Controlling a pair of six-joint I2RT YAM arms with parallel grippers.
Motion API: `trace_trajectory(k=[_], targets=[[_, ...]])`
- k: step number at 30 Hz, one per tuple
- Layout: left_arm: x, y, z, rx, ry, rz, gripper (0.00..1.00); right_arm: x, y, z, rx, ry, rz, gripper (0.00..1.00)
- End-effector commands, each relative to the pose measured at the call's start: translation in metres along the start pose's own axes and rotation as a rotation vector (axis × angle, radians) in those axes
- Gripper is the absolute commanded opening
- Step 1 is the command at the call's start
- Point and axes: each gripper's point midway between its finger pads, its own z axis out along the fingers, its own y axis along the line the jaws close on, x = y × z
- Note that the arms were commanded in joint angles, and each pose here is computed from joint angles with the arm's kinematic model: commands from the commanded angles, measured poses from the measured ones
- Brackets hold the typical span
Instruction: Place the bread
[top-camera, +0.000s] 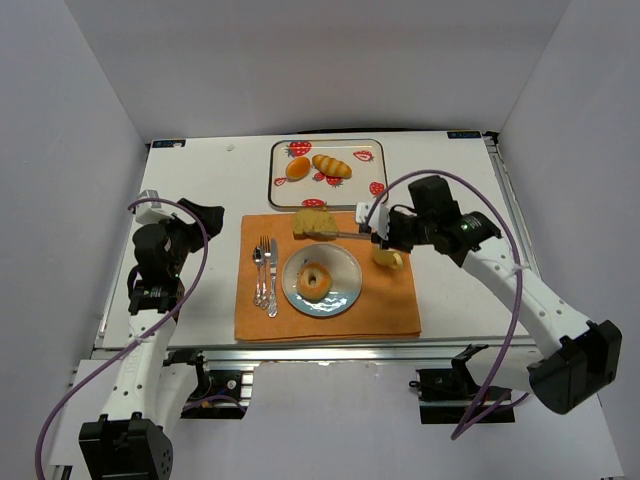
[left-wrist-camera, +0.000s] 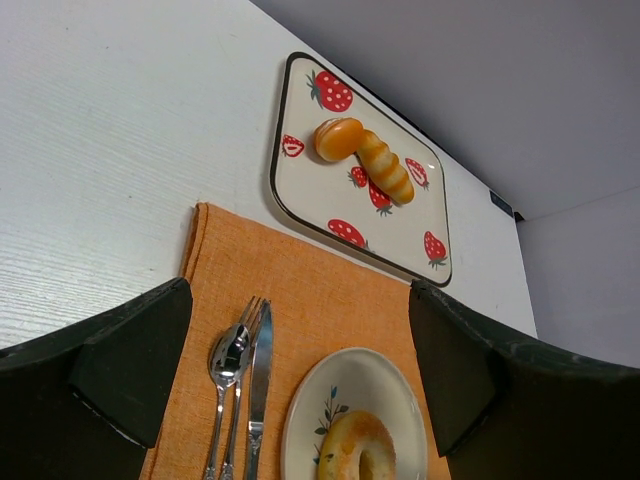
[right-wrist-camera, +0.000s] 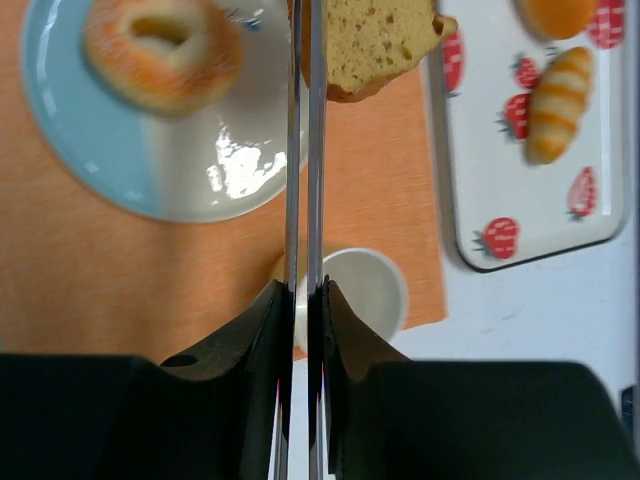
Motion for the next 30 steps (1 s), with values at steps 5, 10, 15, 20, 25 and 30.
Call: trace_trajectory(k=[5, 10, 15, 20, 25, 30], targets=[[-0.001, -0.005, 0.006, 0.031, -0.004, 0.009, 0.98, 0.018, 0.047, -0.004, -0.118, -0.005, -0.015, 0.04], [-0.001, -0.007, 0.007, 0.036, -0.002, 0.008, 0.98, 0.022, 0.062, -0.003, -0.166, -0.006, -0.016, 0.07], [0.0, -0.005, 0.005, 0.034, -0.006, 0.0, 0.98, 0.026, 0.073, 0.001, -0.204, 0.006, -0.03, 0.21], [-0.001, -0.004, 0.002, 0.026, -0.013, 0.0, 0.98, 0.026, 0.075, 0.001, -0.216, 0.004, -0.027, 0.32], [0.0, -0.004, 0.002, 0.028, -0.01, 0.0, 0.98, 0.018, 0.073, -0.004, -0.211, -0.017, -0.03, 0.4], [-0.002, -0.006, 0.002, 0.032, -0.011, 0.004, 0.98, 0.006, 0.071, -0.01, -0.208, -0.053, -0.022, 0.45]])
